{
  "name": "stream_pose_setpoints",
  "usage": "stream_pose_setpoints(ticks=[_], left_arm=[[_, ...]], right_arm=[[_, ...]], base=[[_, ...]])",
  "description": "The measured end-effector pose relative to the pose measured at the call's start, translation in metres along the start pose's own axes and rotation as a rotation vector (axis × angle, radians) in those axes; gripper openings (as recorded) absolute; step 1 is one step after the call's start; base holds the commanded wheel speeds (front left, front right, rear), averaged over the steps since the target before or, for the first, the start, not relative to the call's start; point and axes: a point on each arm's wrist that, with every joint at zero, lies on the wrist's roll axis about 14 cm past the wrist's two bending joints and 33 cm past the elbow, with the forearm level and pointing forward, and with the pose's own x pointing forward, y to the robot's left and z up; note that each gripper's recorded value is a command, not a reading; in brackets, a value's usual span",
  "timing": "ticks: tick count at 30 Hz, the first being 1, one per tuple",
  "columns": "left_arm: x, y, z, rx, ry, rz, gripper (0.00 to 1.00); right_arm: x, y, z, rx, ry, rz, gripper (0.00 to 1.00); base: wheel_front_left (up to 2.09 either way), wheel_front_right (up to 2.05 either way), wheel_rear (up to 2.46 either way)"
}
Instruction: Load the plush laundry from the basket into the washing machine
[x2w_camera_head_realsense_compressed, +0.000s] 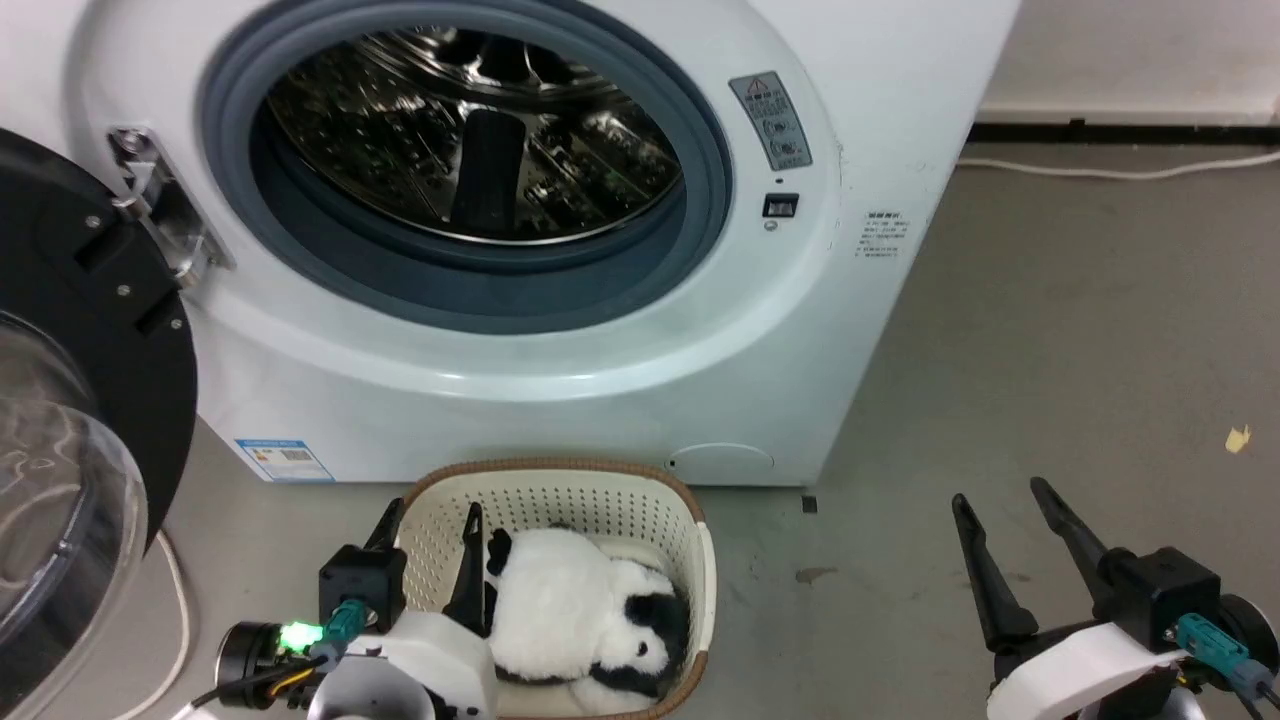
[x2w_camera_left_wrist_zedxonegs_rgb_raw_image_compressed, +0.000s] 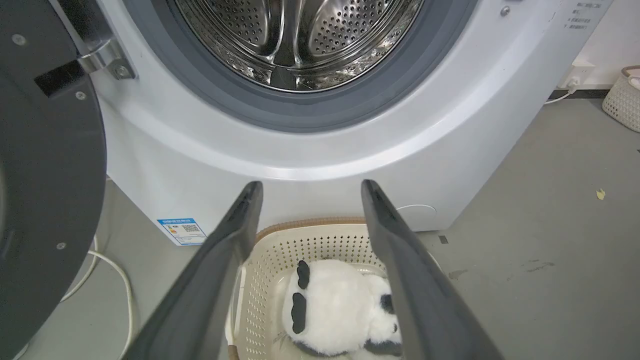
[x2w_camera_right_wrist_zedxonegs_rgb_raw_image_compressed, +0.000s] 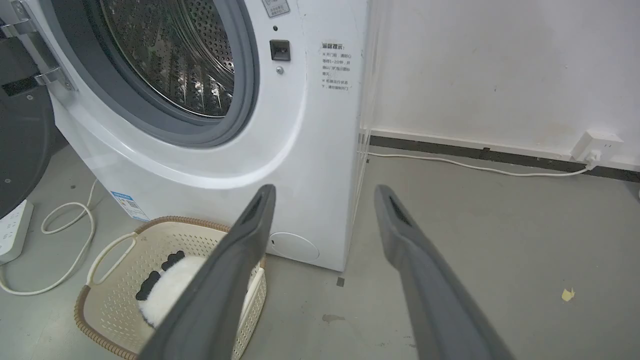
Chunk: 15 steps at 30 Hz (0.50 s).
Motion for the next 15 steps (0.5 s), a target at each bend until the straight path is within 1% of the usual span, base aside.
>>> stream_pose_setpoints(ticks=[10,11,15], left_arm=[[0.026,-0.014,-0.035,-0.018,0.110,-0.057,1.00],[0.032,-0.020,-0.054,-0.028,0.169,-0.077,1.00],[0.038,-0.026,-0.074,-0.034,0.233,-0.100,1.00]], right_arm=[[0.014,-0.010,-0.007,0.021,0.006,-0.027,1.00],[0.015,-0.014,-0.013,0.028,0.019,-0.039,1.00],[0.017,-0.017,-0.019,0.040,0.029,-0.049,1.00]], base=[[0.00,0.00,0.00],[0.00,0.00,0.00],[0.00,0.00,0.00]])
